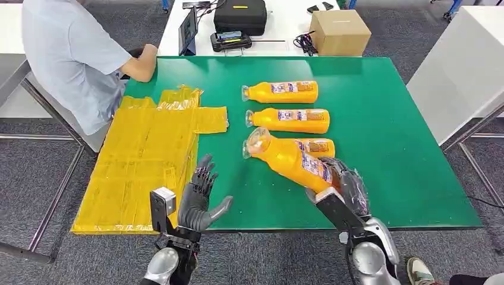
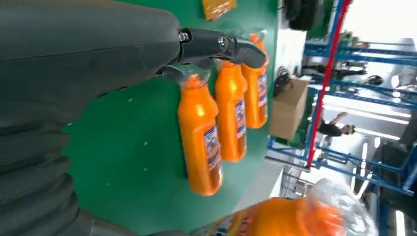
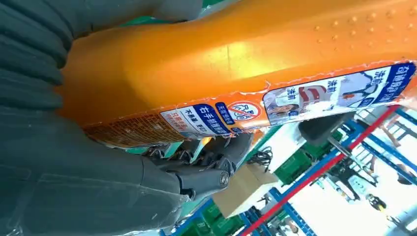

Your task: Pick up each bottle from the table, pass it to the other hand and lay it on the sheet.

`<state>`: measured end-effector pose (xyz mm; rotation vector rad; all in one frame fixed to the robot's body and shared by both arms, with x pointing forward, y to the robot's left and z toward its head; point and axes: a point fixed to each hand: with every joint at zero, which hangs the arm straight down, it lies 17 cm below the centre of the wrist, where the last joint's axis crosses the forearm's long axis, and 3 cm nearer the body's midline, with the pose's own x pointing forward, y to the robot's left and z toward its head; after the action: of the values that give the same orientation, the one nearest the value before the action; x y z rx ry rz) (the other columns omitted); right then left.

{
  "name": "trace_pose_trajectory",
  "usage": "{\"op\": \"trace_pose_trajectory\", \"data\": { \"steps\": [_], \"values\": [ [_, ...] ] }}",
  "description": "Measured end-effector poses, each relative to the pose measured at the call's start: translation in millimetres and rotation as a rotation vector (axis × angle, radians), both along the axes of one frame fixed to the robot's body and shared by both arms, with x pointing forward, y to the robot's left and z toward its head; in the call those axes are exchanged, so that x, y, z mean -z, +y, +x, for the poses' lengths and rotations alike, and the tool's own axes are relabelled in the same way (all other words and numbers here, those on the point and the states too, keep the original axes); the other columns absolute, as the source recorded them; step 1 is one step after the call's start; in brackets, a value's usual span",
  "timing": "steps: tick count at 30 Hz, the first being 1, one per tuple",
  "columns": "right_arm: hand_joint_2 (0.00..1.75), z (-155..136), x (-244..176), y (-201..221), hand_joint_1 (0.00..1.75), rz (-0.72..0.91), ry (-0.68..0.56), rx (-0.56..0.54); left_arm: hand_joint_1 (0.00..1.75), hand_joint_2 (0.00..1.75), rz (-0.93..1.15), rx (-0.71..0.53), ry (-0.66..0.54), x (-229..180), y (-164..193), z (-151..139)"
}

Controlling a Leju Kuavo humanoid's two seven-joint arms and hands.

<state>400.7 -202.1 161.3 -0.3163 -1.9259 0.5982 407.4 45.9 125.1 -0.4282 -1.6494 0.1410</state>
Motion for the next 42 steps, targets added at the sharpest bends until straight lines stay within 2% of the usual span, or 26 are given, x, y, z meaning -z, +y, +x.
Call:
{"op": "trace_pose_trajectory", "data": {
  "steps": [1,4,12,16,18,21,33,34,35,37,40,41,42],
  "values": [
    [1.75,0,-2,1,1.64,0.007,-0.006,-0.003,0.00,1.75,-0.004,0.006,0.004,1,-1,0],
    [1.75,-2,-6,11,1.61,0.022,-0.017,-0.032,0.00,1.75,-0.045,0.047,0.021,3,-8,-2],
    [1.75,-3,-12,59,1.62,0.057,-0.018,-0.128,0.00,1.75,-0.077,0.112,0.035,7,-26,-1],
    [1.75,-4,0,85,1.66,0.040,0.009,-0.181,0.00,1.75,-0.073,0.124,0.027,4,-31,4],
    [1.75,-6,7,103,1.59,0.028,0.025,-0.218,0.00,1.75,-0.074,0.130,0.028,3,-34,6],
    [1.75,-9,13,119,1.59,0.024,0.038,-0.252,0.00,1.75,-0.073,0.136,0.030,3,-37,7],
    [1.75,-11,32,162,1.57,0.035,0.086,-0.356,0.00,1.75,-0.101,0.126,0.013,-2,-34,13],
    [1.75,-11,32,163,1.57,0.038,0.088,-0.360,0.72,1.75,-0.107,0.131,0.011,-3,-35,13],
    [1.75,-11,33,164,1.54,0.039,0.090,-0.365,1.75,1.75,-0.111,0.136,0.008,-3,-36,13],
    [1.75,-11,35,168,1.52,0.048,0.100,-0.377,1.75,1.75,-0.119,0.138,0.006,-4,-36,13],
    [1.75,-11,36,173,1.36,0.076,0.121,-0.399,1.75,1.75,-0.127,0.135,0.000,-5,-33,14],
    [1.75,-12,36,175,1.13,0.088,0.127,-0.406,1.75,1.75,-0.131,0.132,-0.004,-6,-32,14],
    [1.75,-12,36,177,0.66,0.096,0.131,-0.412,1.75,1.75,-0.132,0.126,-0.006,-6,-30,15]
  ]
}}
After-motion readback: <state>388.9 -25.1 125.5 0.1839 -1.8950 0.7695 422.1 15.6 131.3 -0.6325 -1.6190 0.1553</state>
